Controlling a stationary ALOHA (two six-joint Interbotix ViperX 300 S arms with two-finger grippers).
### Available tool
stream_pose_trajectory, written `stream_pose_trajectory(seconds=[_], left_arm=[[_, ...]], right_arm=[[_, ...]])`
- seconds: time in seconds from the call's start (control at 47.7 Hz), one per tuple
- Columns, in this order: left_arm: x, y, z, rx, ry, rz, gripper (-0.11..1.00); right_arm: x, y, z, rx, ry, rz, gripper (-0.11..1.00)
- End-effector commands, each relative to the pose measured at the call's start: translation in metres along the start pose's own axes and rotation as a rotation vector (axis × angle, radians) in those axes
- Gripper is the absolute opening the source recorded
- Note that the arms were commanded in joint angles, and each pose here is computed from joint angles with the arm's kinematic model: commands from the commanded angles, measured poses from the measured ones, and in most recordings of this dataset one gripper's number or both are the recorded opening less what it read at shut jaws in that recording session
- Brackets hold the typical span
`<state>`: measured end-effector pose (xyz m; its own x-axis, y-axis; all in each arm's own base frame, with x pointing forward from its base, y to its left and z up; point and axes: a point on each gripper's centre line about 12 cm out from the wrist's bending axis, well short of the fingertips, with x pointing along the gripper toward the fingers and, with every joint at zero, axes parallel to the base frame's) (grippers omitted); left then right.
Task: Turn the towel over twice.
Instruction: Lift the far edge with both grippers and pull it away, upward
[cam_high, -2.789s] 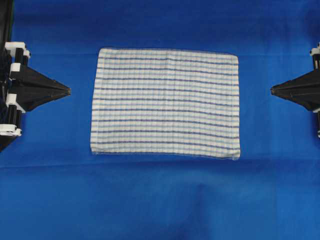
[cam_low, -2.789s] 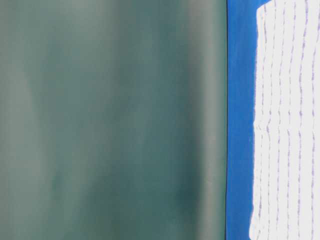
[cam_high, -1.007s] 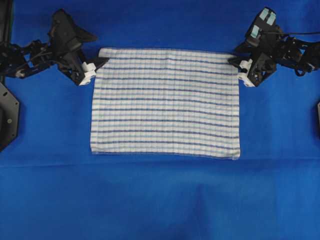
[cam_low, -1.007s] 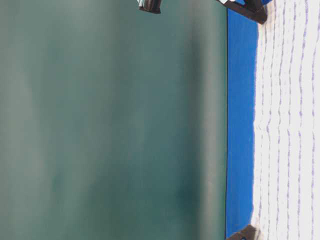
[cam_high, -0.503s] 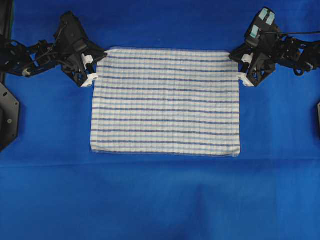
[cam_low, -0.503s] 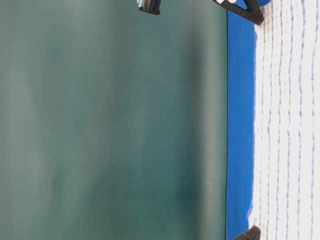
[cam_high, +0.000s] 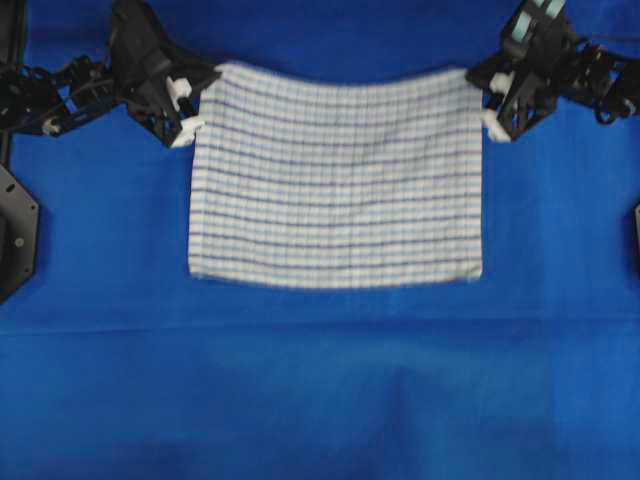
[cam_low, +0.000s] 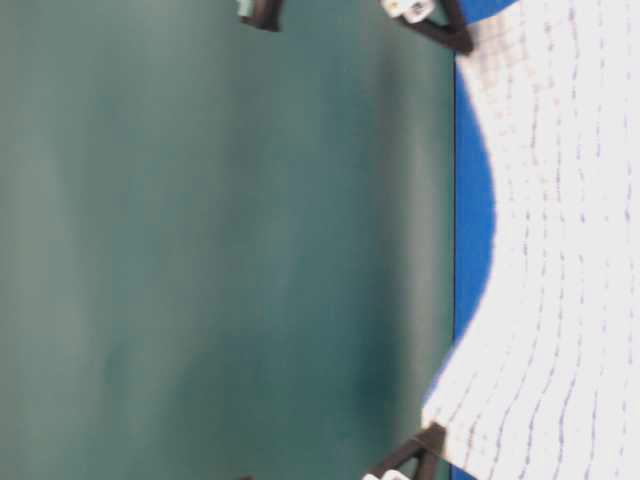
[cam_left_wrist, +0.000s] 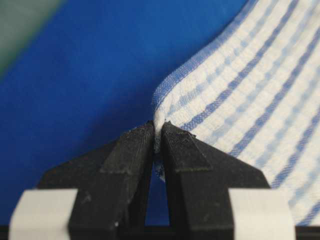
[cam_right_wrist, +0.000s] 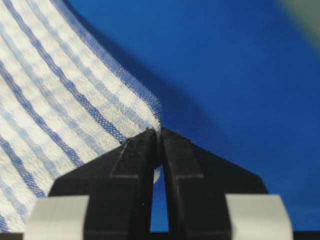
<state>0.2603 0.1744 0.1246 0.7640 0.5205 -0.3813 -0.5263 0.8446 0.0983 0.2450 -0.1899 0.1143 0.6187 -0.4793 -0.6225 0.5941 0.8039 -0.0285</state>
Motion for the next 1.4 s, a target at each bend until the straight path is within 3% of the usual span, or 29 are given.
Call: stream_pose_trajectory(seconds=[0.0, 0.315, 0.566, 0.923, 1.216, 1.384], left_arm=[[-0.003, 0.008, 0.023, -0.009, -0.064, 0.022, 0.03], [-0.027, 0.038, 0.080, -0.020, -0.228, 0.113, 0.03], [-0.046, 0.049, 0.119, 0.076, -0.356, 0.170, 0.03], [-0.064, 0.052, 0.146, 0.080, -0.494, 0.195, 0.03], [-0.079, 0.047, 0.158, 0.084, -0.556, 0.187, 0.03], [-0.084, 0.029, 0.155, 0.087, -0.561, 0.129, 0.03]], right_arm=[[-0.009, -0.012, 0.027, -0.001, -0.072, -0.029, 0.06], [-0.043, -0.045, 0.079, -0.035, -0.184, -0.124, 0.06], [-0.066, -0.063, 0.114, -0.074, -0.277, -0.187, 0.06], [-0.108, -0.067, 0.165, -0.116, -0.344, -0.212, 0.06], [-0.141, -0.051, 0.170, -0.121, -0.366, -0.180, 0.06], [-0.155, -0.030, 0.159, -0.129, -0.364, -0.122, 0.06]])
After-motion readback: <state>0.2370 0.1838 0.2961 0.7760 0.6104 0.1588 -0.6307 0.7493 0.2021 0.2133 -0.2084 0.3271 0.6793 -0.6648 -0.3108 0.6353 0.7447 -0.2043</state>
